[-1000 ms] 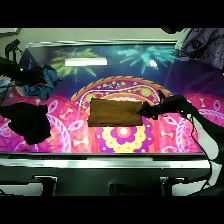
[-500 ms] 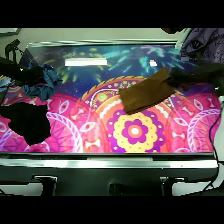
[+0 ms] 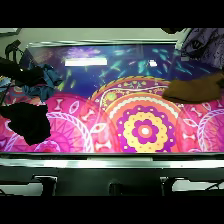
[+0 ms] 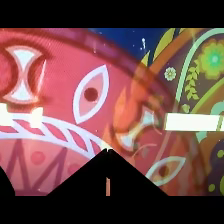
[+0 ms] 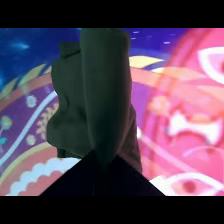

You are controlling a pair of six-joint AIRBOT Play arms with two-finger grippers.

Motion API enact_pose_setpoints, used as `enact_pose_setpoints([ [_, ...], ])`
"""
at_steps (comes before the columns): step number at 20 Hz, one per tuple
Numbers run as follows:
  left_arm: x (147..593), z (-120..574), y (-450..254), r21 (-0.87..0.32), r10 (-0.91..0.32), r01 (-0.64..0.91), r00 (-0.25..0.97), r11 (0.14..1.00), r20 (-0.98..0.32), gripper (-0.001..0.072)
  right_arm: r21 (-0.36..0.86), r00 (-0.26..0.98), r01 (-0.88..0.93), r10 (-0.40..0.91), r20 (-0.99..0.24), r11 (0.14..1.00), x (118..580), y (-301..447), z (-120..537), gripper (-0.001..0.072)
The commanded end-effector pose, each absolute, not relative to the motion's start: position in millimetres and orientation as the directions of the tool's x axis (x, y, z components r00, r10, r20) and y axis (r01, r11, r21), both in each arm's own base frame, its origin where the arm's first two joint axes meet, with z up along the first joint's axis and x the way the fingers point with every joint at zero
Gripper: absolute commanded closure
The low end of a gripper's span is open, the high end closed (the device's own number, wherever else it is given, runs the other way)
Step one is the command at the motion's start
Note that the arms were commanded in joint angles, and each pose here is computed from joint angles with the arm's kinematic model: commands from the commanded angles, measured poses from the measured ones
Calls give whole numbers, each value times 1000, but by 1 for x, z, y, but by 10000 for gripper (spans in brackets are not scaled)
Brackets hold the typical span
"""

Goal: Fold the clothes and pants, and hang the long-sleeved shirts on hangers.

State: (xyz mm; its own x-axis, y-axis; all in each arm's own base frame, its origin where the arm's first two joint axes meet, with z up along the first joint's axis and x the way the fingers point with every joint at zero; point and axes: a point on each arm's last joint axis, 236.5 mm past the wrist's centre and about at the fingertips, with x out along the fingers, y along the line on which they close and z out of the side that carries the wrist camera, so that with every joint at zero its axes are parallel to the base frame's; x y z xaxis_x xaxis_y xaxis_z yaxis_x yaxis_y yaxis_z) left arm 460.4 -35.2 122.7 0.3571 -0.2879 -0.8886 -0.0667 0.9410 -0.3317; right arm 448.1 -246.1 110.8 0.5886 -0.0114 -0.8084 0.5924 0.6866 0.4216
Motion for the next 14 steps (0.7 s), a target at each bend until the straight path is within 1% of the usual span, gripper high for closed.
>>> enact_pose_setpoints([
  [1,460,122,-35,-331,-288,-68,352,941,-891,691,271,415,759,-118,-902,592,365,-312,86,683],
  [5,459,122,-35,-331,-288,-68,351,941,-891,691,173,266,865,-140,-954,471,281,-331,49,683],
  [8,459,121,-35,-331,-289,-68,348,941,-892,691,107,161,916,-110,-981,387,219,-315,12,683],
  [9,459,122,-35,-331,-289,-68,348,941,-892,692,91,133,934,-100,-986,347,201,-307,0,683],
  [12,458,121,-35,-331,-289,-68,347,941,-892,691,65,95,953,-90,-991,296,170,-285,-26,682],
  [14,457,121,-35,-331,-289,-68,341,941,-894,692,26,50,957,-77,-996,287,154,-272,-40,682],
])
